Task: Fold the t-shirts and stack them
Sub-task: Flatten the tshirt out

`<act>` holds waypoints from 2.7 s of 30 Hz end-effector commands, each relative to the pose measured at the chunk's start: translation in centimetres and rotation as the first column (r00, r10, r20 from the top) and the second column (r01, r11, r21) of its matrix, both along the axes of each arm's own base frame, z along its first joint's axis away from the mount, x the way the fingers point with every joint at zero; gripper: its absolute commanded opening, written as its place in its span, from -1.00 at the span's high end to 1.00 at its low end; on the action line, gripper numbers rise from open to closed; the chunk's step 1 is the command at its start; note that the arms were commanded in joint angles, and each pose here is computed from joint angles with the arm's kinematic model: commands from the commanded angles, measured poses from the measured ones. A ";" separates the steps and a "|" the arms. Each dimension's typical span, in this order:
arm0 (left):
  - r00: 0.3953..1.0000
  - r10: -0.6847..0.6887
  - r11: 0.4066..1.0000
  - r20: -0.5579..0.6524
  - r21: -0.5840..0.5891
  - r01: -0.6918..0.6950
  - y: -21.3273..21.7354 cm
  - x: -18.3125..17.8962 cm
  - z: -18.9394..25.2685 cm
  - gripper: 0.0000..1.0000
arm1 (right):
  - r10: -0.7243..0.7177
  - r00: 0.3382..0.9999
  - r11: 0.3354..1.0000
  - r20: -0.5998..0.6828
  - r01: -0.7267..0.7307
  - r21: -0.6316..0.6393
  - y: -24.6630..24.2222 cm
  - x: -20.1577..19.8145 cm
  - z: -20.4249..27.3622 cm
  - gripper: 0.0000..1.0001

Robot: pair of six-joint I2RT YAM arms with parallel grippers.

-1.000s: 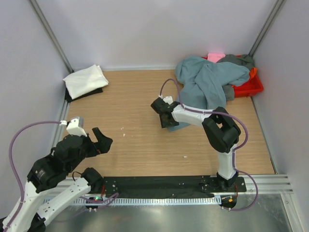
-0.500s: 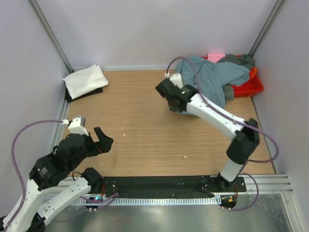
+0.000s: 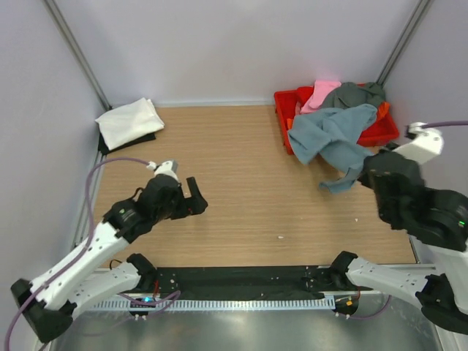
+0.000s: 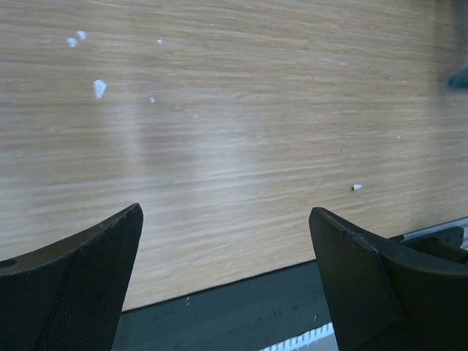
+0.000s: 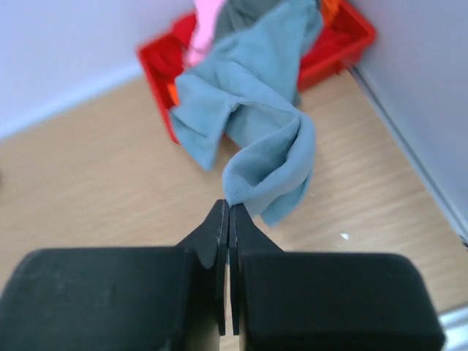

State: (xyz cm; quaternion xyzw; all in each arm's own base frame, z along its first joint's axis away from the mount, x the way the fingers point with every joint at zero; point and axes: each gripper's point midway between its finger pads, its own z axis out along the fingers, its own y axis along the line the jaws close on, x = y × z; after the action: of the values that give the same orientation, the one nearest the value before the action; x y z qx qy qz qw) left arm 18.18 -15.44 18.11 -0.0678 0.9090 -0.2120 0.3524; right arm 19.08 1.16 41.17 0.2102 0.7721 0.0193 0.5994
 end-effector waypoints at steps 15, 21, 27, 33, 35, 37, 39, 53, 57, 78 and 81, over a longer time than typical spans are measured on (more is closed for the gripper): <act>0.951 -0.297 0.945 0.087 -0.115 0.306 -28.5 17.6 -4.3 -0.98 | -0.047 0.996 0.991 -0.074 0.038 -0.130 -1.8 -0.8 -6.1 0.98; 0.914 -0.396 0.865 0.088 -0.298 0.404 -36.1 21.0 -6.2 -0.99 | 0.030 0.985 0.991 -0.169 -0.051 -0.122 0.7 -0.3 -10.9 0.97; 0.925 -0.363 0.840 0.111 -0.390 0.377 -37.8 23.6 -7.8 -0.99 | 0.067 0.981 0.987 -0.183 -0.092 -0.134 1.4 0.0 -11.7 0.98; 0.938 -0.326 0.853 0.117 -0.391 0.345 -38.1 25.2 -9.2 -0.99 | 0.084 0.983 0.985 -0.165 -0.107 -0.135 1.7 0.3 -11.0 0.97; 0.938 -0.326 0.844 0.122 -0.408 0.347 -38.4 25.4 -9.7 -0.91 | 0.085 0.982 0.984 -0.168 -0.110 -0.143 1.7 0.3 -11.2 0.97; 0.936 -0.326 0.828 0.134 -0.438 0.351 -39.0 25.8 -9.7 -0.76 | 0.078 0.981 0.982 -0.178 -0.107 -0.156 1.6 0.3 -11.6 0.97; 0.936 -0.320 0.824 0.149 -0.444 0.352 -39.4 26.2 -9.2 -0.65 | 0.080 0.980 0.981 -0.182 -0.109 -0.158 1.7 0.3 -11.7 0.98; 0.922 -0.306 0.872 0.237 -0.318 0.371 -36.6 25.4 -4.2 1.00 | 0.055 0.982 0.981 -0.182 -0.086 -0.171 1.0 0.1 -11.7 0.98; 0.902 -0.232 0.885 0.364 -0.305 0.351 -32.0 23.0 6.7 1.00 | 0.011 0.987 0.984 -0.162 -0.040 -0.174 -0.1 -0.3 -11.1 0.98; 0.717 0.109 0.991 0.688 -0.131 -0.026 1.4 4.7 38.0 1.00 | 0.174 0.977 0.985 0.124 -0.173 -0.024 -0.6 -2.0 -1.1 0.97; 0.697 0.068 0.989 0.714 -0.140 0.046 3.5 1.3 38.9 1.00 | 0.336 0.919 0.938 0.207 -0.345 0.009 1.6 -3.1 0.8 0.98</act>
State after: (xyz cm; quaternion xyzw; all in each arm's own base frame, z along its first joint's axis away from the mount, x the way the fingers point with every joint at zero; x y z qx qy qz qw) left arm 21.98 -15.21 56.81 -0.0233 0.6826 -0.3057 0.6634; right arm 16.73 0.71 38.27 0.1302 0.7656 0.0743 0.6256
